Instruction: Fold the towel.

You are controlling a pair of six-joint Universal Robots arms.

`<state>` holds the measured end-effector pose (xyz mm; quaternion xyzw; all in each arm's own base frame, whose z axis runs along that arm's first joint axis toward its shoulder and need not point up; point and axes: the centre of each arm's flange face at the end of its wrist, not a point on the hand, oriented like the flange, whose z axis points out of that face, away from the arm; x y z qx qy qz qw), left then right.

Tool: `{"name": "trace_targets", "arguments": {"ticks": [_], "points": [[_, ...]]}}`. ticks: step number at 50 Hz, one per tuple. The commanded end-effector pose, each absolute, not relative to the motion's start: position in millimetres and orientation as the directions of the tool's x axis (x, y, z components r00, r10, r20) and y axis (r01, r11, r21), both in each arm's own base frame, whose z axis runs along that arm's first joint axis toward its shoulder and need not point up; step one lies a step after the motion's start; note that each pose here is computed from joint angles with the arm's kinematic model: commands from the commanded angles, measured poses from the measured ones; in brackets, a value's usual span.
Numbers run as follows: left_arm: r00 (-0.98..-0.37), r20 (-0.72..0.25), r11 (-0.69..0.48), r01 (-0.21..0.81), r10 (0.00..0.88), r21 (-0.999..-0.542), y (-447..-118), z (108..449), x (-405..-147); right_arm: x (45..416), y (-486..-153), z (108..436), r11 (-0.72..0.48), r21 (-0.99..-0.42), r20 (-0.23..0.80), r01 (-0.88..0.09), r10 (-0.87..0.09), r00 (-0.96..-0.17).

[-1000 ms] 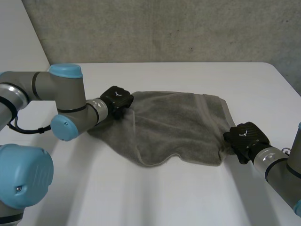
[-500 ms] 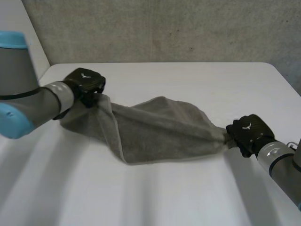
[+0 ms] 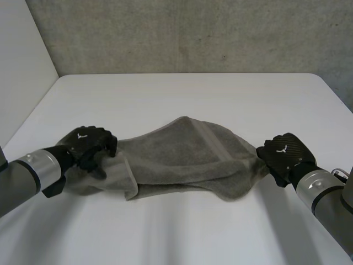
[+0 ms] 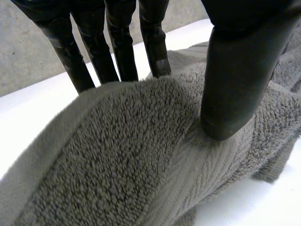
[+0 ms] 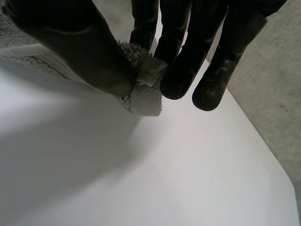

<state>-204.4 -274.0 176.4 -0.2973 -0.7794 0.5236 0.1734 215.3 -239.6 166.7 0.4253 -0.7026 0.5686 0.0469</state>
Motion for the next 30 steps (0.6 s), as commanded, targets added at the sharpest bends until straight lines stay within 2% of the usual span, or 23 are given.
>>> {"name": "trace_targets", "arguments": {"ticks": [1, 9, 20, 23, 25, 28, 30], "points": [[-0.755, -0.058, 0.248, 0.286, 0.653, -0.926, -273.8, 175.9, -208.9, 214.1, -238.1, 162.7, 0.004, -0.758, 0.543, -0.653, -0.552, -0.633], [-0.719, -0.102, 0.157, 0.283, 0.687, -0.946, -271.4, 183.0, -225.8, 215.2, -236.5, 156.2, 0.015, -0.753, 0.535, -0.657, -0.567, -0.626], [-0.637, -0.186, 0.009, 0.289, 0.748, -0.957, -256.7, 196.5, -256.3, 217.7, -234.0, 152.2, 0.015, -0.752, 0.531, -0.660, -0.579, -0.619], [-0.613, -0.228, -0.021, 0.327, 0.756, -0.945, -256.5, 195.8, -259.6, 217.7, -234.0, 152.2, 0.015, -0.752, 0.531, -0.660, -0.579, -0.619], [-0.583, -0.281, -0.035, 0.397, 0.762, -0.917, -256.6, 188.7, -258.9, 217.7, -234.0, 152.2, 0.015, -0.752, 0.531, -0.660, -0.579, -0.619], [-0.560, -0.308, -0.038, 0.440, 0.770, -0.897, -256.3, 183.4, -258.4, 217.7, -234.0, 152.2, 0.015, -0.752, 0.531, -0.660, -0.579, -0.619], [-0.510, -0.364, -0.056, 0.522, 0.779, -0.851, -254.5, 176.4, -257.2, 217.7, -234.0, 152.2, 0.015, -0.752, 0.531, -0.660, -0.579, -0.619]]}}
